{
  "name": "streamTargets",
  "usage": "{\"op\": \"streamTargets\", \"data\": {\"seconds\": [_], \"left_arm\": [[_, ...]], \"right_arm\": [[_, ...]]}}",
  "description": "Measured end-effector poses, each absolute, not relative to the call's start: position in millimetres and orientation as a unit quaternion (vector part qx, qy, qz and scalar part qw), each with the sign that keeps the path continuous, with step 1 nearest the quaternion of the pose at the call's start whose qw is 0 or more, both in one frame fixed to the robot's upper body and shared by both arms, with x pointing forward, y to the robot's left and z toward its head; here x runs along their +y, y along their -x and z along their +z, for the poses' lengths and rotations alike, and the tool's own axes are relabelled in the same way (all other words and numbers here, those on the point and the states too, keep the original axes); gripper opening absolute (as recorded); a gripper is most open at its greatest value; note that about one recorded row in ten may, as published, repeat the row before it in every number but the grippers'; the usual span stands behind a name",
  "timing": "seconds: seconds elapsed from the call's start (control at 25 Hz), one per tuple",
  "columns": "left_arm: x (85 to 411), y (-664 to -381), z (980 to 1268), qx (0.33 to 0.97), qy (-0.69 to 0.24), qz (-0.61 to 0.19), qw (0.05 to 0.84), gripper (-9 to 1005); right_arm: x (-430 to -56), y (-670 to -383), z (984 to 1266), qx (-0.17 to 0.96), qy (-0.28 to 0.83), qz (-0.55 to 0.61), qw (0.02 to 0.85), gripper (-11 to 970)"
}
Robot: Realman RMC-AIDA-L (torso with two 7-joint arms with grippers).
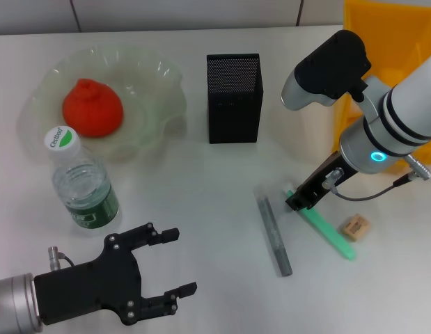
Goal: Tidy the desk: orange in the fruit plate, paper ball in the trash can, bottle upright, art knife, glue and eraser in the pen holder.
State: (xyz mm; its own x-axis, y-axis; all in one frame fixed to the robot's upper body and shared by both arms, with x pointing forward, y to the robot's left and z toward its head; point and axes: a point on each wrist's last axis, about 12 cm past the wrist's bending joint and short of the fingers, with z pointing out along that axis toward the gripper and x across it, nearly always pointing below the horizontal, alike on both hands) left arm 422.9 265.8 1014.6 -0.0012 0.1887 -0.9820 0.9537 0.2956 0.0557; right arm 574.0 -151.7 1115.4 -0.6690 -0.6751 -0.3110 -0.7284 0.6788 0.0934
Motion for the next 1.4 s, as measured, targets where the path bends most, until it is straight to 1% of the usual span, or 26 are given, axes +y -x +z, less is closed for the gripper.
{"op": "streamTargets", "data": {"seconds": [0.12, 0.6, 0.72, 0.76, 0.8, 0.84, 0.88, 0.96, 1.0, 1.12, 1.16, 1.2, 1.24, 1.28, 1.32, 1.36, 1.4], "left_arm": [[265.8, -422.9, 1014.6, 0.608, -0.470, -0.362, 0.528, 775], [265.4, -424.1, 1015.0, 0.607, -0.471, -0.362, 0.528, 775], [265.2, -423.7, 1015.0, 0.606, -0.472, -0.363, 0.528, 775], [264.9, -423.5, 1015.0, 0.605, -0.473, -0.364, 0.527, 775], [264.5, -423.0, 1015.0, 0.604, -0.473, -0.365, 0.526, 775], [264.0, -422.5, 1014.9, 0.603, -0.475, -0.367, 0.525, 775], [263.0, -421.5, 1014.6, 0.602, -0.478, -0.370, 0.522, 775], [261.9, -420.5, 1014.1, 0.600, -0.481, -0.373, 0.519, 775], [261.9, -420.5, 1014.1, 0.600, -0.481, -0.373, 0.519, 776], [261.5, -420.3, 1013.7, 0.600, -0.483, -0.374, 0.517, 776], [261.6, -420.6, 1013.6, 0.601, -0.483, -0.373, 0.516, 776], [261.6, -420.6, 1013.6, 0.601, -0.483, -0.373, 0.516, 776], [261.5, -420.6, 1013.6, 0.601, -0.483, -0.373, 0.516, 776], [261.5, -420.8, 1013.6, 0.601, -0.483, -0.373, 0.516, 776], [261.5, -420.8, 1013.6, 0.601, -0.483, -0.373, 0.516, 776], [261.5, -421.0, 1013.6, 0.601, -0.483, -0.372, 0.516, 776], [261.5, -421.0, 1013.6, 0.601, -0.483, -0.372, 0.516, 776]], "right_arm": [[-151.3, -573.8, 1115.5, 0.907, 0.387, 0.106, 0.126, 282], [-151.9, -573.8, 1116.8, 0.908, 0.384, 0.110, 0.128, 186], [-151.3, -573.3, 1124.7, 0.905, 0.381, 0.124, 0.142, 182], [-156.2, -574.0, 1136.2, 0.905, 0.370, 0.136, 0.161, 184], [-156.2, -574.0, 1136.2, 0.905, 0.370, 0.136, 0.161, 185], [-159.7, -575.1, 1143.9, 0.904, 0.363, 0.140, 0.176, 187], [-168.2, -575.9, 1161.1, 0.900, 0.350, 0.147, 0.212, 188], [-178.1, -574.3, 1180.0, 0.892, 0.336, 0.162, 0.257, 191], [-178.1, -574.3, 1180.0, 0.892, 0.336, 0.162, 0.257, 193], [-196.4, -569.8, 1207.7, 0.862, 0.317, 0.211, 0.335, 197], [-207.3, -566.5, 1221.5, 0.821, 0.314, 0.263, 0.397, 199], [-207.3, -566.5, 1221.5, 0.821, 0.314, 0.263, 0.397, 200], [-212.5, -565.4, 1226.9, 0.794, 0.312, 0.288, 0.435, 202], [-219.5, -566.1, 1228.1, 0.747, 0.314, 0.310, 0.497, 203], [-219.5, -566.1, 1228.1, 0.747, 0.314, 0.310, 0.497, 205], [-225.4, -569.1, 1221.5, 0.701, 0.310, 0.325, 0.554, 206], [-225.4, -569.1, 1221.5, 0.701, 0.310, 0.325, 0.554, 208]]}}
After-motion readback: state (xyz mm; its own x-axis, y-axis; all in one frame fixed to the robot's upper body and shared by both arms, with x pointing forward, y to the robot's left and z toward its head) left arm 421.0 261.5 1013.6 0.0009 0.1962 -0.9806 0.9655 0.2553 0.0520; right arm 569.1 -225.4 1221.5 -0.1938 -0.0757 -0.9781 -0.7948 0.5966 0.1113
